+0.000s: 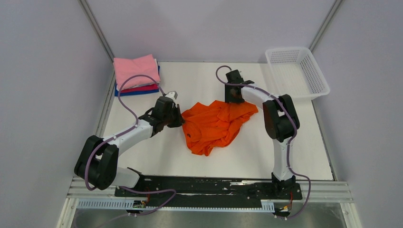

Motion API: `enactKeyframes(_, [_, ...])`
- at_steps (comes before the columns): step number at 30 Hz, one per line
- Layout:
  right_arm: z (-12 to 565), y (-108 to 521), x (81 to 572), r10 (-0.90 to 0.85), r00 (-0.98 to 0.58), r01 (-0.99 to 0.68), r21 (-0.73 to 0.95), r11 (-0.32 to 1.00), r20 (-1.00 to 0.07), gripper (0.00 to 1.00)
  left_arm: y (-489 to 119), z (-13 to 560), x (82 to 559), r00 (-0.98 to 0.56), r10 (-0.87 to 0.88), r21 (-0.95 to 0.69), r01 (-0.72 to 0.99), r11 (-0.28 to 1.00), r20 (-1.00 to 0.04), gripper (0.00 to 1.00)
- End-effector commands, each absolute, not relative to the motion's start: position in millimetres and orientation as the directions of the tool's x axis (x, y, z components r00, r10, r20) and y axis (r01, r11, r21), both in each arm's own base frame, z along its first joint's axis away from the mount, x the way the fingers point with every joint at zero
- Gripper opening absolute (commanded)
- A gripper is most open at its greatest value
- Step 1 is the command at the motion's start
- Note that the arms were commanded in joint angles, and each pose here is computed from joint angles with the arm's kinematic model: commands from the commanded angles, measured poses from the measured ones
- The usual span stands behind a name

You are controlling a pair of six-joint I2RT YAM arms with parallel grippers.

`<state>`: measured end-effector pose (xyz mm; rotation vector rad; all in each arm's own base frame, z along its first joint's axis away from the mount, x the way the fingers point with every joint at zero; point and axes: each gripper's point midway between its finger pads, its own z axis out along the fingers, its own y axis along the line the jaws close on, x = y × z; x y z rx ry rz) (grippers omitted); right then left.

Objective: Fold and stack the t-shirts
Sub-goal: Flatten out the tshirt

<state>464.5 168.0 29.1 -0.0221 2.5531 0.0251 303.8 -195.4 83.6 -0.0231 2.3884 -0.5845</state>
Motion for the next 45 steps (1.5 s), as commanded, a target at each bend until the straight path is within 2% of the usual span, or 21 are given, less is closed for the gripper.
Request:
enactKeyframes(1, [25,143,467,0.070,-0.822,0.124,-0.059,0.990,-0.566,0.45,-194,89,307,-0.753,-0.169,-0.407,0.141,0.903,-0.636,0.00])
enactKeyframes(4, [28,131,461,0.089,-0.810,0.171,-0.089,0.981,-0.579,0.36,-193,91,308,-0.748,-0.171,-0.406,0.142,0.903,-0.642,0.00])
enactKeyframes(10, [33,116,457,0.121,-0.795,0.226,-0.106,0.968,-0.594,0.36,-193,91,308,-0.748,-0.176,-0.409,0.137,0.902,-0.640,0.00])
enactKeyframes(17, [33,103,466,0.172,-0.769,0.286,-0.090,0.954,-0.615,0.24,-187,94,308,-0.735,-0.183,-0.393,0.122,0.911,-0.653,0.00])
enactKeyframes(19, [33,104,468,0.180,-0.765,0.282,-0.071,0.957,-0.618,0.18,-186,96,309,-0.729,-0.184,-0.388,0.120,0.914,-0.659,0.00])
enactKeyframes(22, [39,103,473,0.195,-0.741,0.291,-0.046,0.956,-0.643,0.01,-184,101,309,-0.721,-0.182,-0.382,0.123,0.916,-0.668,0.00])
enactKeyframes(24, [52,103,477,0.204,-0.707,0.293,-0.017,0.956,-0.677,0.00,-180,105,311,-0.708,-0.186,-0.369,0.113,0.923,-0.682,0.00])
enactKeyframes(29, [131,97,488,0.222,-0.510,0.289,0.078,0.954,-0.831,0.00,-179,134,317,-0.656,-0.199,-0.370,0.132,0.919,-0.728,0.00])
enactKeyframes(35, [246,81,458,0.234,-0.233,0.220,0.183,0.958,-0.944,0.00,-174,205,324,-0.521,-0.196,-0.347,0.208,0.914,-0.830,0.00])
enactKeyframes(40, [360,70,402,0.287,0.036,0.094,0.289,0.953,-0.957,0.00,-159,303,308,-0.307,-0.233,-0.324,0.294,0.899,-0.923,0.00])
enactKeyframes(45, [469,66,327,0.344,0.265,-0.109,0.326,0.939,-0.901,0.00,-142,407,269,-0.075,-0.264,-0.271,0.412,0.870,-0.962,0.00])
